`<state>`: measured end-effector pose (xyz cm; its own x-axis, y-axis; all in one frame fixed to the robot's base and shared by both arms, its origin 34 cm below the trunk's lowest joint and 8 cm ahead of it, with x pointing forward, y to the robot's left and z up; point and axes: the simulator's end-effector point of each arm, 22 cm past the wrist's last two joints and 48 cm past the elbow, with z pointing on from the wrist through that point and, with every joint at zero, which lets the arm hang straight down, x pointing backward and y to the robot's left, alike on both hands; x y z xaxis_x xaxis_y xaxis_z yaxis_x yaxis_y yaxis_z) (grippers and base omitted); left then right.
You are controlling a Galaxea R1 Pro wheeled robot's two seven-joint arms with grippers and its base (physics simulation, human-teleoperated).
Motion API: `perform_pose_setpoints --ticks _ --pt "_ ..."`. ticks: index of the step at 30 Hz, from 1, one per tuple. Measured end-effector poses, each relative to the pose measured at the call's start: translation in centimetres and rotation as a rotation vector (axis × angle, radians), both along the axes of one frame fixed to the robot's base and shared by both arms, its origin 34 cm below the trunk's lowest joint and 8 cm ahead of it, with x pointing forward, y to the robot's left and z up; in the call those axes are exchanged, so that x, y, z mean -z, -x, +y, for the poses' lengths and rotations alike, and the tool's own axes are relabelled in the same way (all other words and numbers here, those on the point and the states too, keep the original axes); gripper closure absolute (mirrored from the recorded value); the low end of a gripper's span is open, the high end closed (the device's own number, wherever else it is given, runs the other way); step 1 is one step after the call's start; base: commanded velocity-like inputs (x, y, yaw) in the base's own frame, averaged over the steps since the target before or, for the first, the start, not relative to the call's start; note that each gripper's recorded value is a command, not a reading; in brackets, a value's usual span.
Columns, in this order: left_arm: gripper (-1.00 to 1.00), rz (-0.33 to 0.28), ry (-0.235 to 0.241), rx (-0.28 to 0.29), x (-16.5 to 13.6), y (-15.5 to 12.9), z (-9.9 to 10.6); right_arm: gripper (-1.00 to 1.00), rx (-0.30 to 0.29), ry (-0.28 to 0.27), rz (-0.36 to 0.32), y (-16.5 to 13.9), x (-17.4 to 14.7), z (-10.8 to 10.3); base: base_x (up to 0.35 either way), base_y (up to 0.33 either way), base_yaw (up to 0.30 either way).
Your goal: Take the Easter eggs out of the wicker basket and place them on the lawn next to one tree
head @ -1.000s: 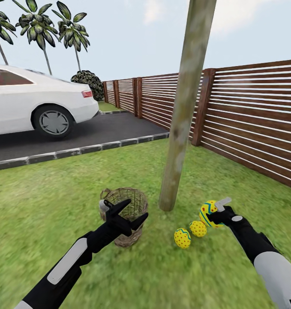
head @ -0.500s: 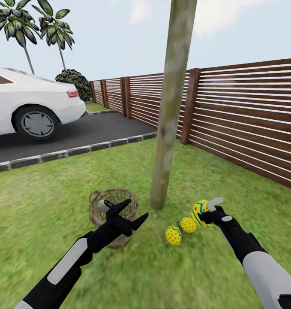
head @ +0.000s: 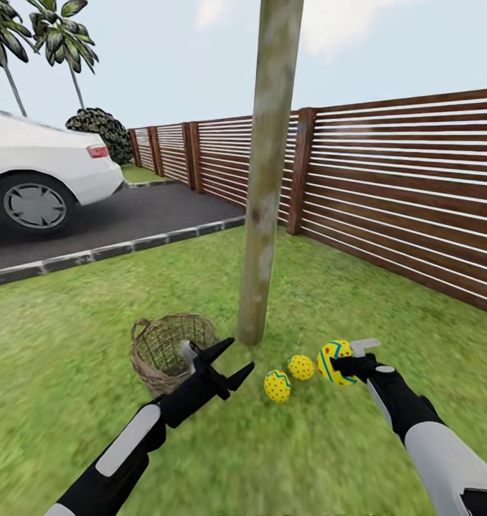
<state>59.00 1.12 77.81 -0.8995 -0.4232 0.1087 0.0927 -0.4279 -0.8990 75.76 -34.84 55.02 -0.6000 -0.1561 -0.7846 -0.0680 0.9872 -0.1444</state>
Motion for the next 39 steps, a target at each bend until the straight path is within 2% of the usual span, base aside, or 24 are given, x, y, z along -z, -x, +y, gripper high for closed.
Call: perform_pose_setpoints --ticks 3,18,32,39 --pt "-1.0 0.02 -0.008 -0.003 0.9 -0.2 0.1 1.0 0.012 -0.007 -0.002 0.0 0.0 -0.3 0.062 -0.021 -0.161" --pt "-1.0 0.032 -0.009 0.006 1.6 -0.2 -0.3 1.0 0.014 -0.011 0.017 0.2 1.5 -0.4 0.283 -0.164 -0.149" --pt "-1.0 0.03 0.004 0.012 1.3 0.0 -0.9 1.0 0.014 -0.011 0.019 0.3 1.7 -0.4 0.29 -0.186 0.001" --pt "-1.0 0.032 0.009 0.015 1.2 0.0 -1.2 1.0 0.015 -0.01 0.024 0.4 1.9 -0.4 0.239 -0.257 0.237"
